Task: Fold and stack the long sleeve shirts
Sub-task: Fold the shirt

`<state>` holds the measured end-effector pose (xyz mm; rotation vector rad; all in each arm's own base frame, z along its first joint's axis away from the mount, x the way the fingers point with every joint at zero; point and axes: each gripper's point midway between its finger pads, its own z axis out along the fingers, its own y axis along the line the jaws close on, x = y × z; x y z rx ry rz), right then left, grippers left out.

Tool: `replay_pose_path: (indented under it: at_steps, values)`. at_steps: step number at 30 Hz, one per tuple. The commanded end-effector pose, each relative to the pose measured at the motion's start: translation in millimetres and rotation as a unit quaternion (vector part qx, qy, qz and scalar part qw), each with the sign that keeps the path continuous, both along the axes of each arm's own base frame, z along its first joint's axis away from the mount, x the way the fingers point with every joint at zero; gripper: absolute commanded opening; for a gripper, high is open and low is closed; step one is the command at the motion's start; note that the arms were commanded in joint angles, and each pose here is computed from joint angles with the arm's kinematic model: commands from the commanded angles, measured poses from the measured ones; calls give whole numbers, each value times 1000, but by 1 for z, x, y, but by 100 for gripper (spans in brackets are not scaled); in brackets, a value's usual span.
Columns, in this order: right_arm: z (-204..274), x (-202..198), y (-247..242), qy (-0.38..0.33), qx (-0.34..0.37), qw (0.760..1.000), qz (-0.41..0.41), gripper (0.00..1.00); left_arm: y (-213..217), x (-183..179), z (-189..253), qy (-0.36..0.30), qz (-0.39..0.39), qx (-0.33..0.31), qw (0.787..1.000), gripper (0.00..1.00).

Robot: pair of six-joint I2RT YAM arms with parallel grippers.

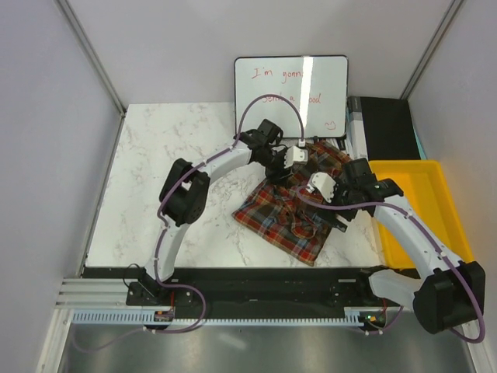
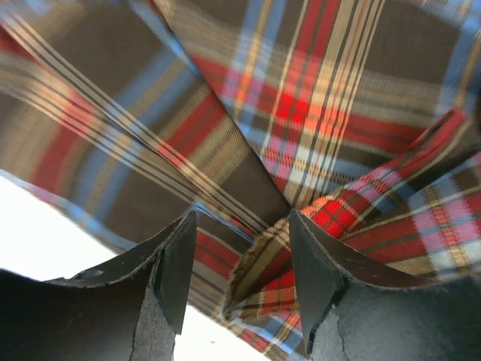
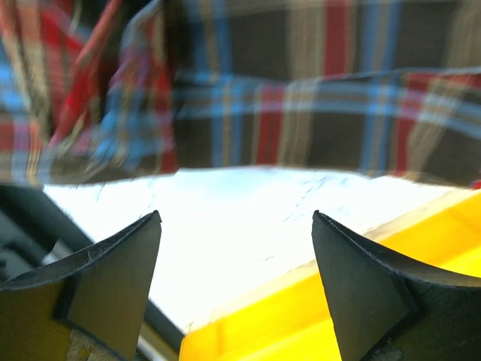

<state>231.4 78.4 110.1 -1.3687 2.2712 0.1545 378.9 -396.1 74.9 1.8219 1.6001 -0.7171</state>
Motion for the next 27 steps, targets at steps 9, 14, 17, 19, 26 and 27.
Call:
replay_pose_path:
  at_steps: [9,14,17,19,26,27]
  values:
    - [13,4,0,-3,25,999,-26,87,77,-63,-74,87,31,170,981,45]
    - [2,17,9,28,42,998,-48,81,130,-112,-78,125,59,223,965,41]
    - [-12,33,16,52,45,996,-61,71,156,-142,-73,159,83,235,955,40]
    - [-11,54,27,40,47,995,-75,62,169,-159,-68,209,115,232,943,38]
    - [-31,103,82,51,89,991,-82,39,178,-123,5,299,218,67,927,41]
    - [-32,105,93,50,98,991,-75,37,175,-120,13,298,223,55,927,41]
